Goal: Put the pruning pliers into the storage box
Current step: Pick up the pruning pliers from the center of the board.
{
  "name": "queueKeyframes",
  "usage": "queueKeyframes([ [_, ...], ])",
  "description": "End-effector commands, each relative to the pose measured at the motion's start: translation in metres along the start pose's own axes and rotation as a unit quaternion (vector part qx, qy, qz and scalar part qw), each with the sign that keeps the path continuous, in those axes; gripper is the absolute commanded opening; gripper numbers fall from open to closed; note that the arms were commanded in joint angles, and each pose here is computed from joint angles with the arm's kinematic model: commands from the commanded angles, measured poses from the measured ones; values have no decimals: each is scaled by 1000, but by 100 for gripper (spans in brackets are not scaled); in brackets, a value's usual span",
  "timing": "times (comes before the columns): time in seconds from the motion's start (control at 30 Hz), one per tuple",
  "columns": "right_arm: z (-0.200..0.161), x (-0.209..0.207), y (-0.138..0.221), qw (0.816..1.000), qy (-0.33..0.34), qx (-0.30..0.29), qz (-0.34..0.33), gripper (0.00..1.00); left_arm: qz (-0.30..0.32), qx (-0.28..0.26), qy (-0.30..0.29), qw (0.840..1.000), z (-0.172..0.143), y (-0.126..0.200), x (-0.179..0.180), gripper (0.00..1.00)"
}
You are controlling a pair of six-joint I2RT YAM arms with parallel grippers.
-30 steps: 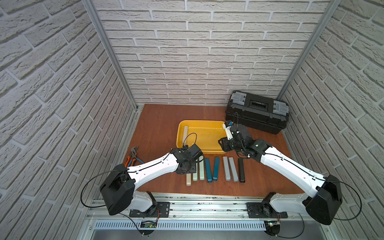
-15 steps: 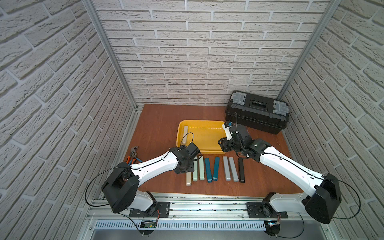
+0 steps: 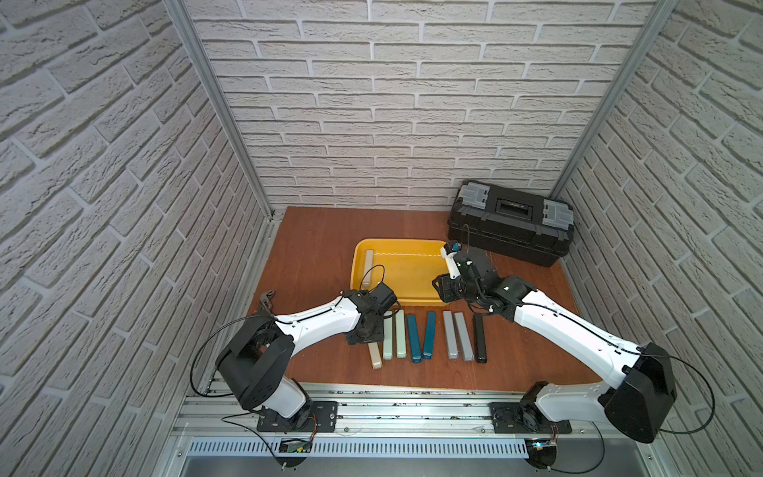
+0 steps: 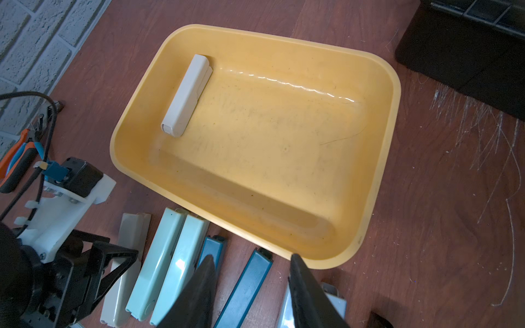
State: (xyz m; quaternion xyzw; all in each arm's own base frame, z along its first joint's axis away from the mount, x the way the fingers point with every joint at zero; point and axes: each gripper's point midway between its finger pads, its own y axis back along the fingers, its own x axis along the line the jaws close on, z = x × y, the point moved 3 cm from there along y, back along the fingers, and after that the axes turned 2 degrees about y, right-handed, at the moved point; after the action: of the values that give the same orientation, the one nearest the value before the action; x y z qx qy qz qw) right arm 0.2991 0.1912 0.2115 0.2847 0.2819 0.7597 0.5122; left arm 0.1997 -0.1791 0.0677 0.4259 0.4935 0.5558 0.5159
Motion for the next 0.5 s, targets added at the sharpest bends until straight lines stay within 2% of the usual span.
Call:
queueKeyframes([
  [0.0, -2, 3, -4, 1000, 2, -1, 4, 44, 1, 2, -8, 1000, 6, -3, -4, 58],
  [0.27, -1, 5, -6, 1000, 3, -2, 8, 44, -2, 27, -6, 1000, 2, -18, -17, 51],
  [0.47, -1, 5, -5, 1000, 9, -4, 9, 44, 6, 34, -7, 999, 1, -21, -20, 38],
])
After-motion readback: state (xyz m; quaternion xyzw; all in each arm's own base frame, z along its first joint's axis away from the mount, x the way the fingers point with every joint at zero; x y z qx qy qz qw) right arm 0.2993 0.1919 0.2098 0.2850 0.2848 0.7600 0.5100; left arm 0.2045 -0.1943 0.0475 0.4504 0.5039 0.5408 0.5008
